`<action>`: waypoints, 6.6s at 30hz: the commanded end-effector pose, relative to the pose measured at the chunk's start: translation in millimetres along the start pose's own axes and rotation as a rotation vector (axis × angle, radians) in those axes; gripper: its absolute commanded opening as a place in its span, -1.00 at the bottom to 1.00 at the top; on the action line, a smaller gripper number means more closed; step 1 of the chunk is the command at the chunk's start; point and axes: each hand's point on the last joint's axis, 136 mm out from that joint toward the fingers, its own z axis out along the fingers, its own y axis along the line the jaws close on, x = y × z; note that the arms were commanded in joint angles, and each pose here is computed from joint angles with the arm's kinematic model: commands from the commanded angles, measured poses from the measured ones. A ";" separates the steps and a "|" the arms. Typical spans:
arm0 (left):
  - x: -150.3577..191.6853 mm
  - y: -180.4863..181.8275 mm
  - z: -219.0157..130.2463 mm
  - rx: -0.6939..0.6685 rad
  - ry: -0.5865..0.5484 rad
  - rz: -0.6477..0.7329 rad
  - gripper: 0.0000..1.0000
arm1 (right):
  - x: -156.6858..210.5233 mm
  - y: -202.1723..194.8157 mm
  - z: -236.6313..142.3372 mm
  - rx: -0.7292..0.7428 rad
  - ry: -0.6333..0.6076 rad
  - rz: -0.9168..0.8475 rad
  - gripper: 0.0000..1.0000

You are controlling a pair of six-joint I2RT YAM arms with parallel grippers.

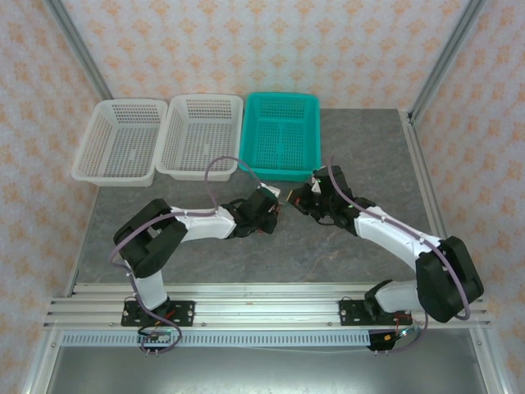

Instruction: Untangle the cables

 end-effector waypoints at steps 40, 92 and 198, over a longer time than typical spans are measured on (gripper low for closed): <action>33.4 -36.7 -36.1 0.249 0.029 0.055 -0.87 | 26.2 25.8 -11.6 -0.217 0.046 -0.337 -0.04; 4.9 6.8 -81.6 0.249 -0.135 -0.216 0.25 | -0.9 -47.4 -10.1 0.104 -0.038 -0.168 -1.00; -14.1 -35.3 -33.2 0.456 0.150 -0.775 0.35 | 21.0 20.8 -51.8 -0.263 0.038 -0.396 -1.00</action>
